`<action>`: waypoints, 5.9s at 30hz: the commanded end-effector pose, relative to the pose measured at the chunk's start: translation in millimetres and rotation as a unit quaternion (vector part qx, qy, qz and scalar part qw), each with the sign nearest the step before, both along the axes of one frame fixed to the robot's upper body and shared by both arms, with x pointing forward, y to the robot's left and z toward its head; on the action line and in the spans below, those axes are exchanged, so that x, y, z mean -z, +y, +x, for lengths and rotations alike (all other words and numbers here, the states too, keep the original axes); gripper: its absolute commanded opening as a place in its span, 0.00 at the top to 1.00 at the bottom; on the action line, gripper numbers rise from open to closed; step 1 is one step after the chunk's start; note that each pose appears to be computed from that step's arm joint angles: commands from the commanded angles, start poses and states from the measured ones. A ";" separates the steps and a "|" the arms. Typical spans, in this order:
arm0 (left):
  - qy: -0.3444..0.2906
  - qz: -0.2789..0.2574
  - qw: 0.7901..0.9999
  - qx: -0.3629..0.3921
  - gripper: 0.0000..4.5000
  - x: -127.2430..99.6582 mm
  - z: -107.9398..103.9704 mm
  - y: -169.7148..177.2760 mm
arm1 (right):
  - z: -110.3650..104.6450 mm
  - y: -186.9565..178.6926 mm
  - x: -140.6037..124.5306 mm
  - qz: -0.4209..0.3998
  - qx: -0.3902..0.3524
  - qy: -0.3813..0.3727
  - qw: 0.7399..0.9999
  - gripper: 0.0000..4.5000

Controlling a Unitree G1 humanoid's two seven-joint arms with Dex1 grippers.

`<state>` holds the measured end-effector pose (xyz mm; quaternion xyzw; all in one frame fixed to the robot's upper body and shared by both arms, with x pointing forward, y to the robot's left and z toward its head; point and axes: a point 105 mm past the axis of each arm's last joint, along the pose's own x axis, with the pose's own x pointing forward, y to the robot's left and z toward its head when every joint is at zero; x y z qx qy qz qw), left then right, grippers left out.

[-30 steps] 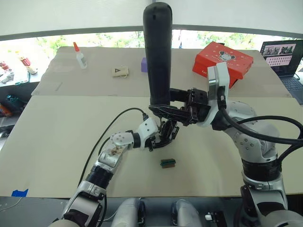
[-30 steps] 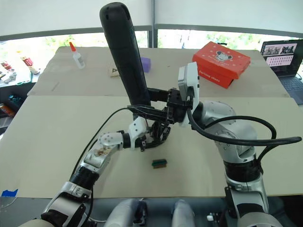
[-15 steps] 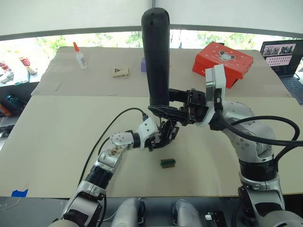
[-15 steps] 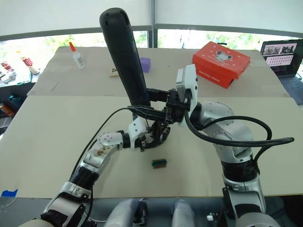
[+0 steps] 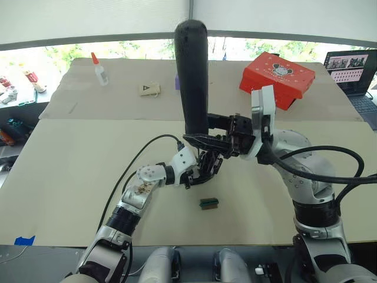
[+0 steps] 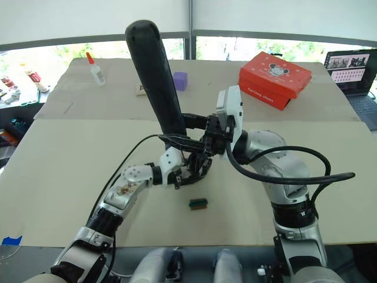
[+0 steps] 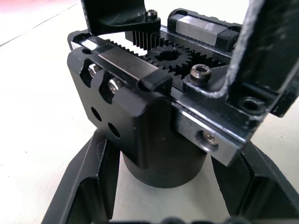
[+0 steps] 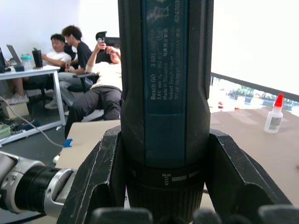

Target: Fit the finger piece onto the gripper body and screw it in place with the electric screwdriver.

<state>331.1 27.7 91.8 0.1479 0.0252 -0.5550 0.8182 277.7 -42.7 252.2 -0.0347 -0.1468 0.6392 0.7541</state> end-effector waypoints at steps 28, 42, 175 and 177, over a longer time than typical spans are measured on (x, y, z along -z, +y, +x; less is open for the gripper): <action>-0.012 -0.019 1.000 0.008 0.49 -10.3 -6.0 -1.4 | -10.3 -0.1 -21.2 0.013 -0.022 -0.058 0.998 0.57; -0.011 -0.019 1.000 0.008 0.49 -10.6 -5.8 -1.0 | -7.3 -0.1 -19.5 0.011 -0.016 -0.058 0.998 0.57; 0.094 0.053 0.992 0.067 0.00 -84.1 -87.5 120.7 | 33.0 -223.3 114.4 -0.175 0.267 0.566 0.760 0.57; 0.087 0.050 0.994 0.053 0.00 -86.2 -87.4 125.3 | 34.1 -231.0 118.9 -0.199 0.267 0.551 0.766 0.34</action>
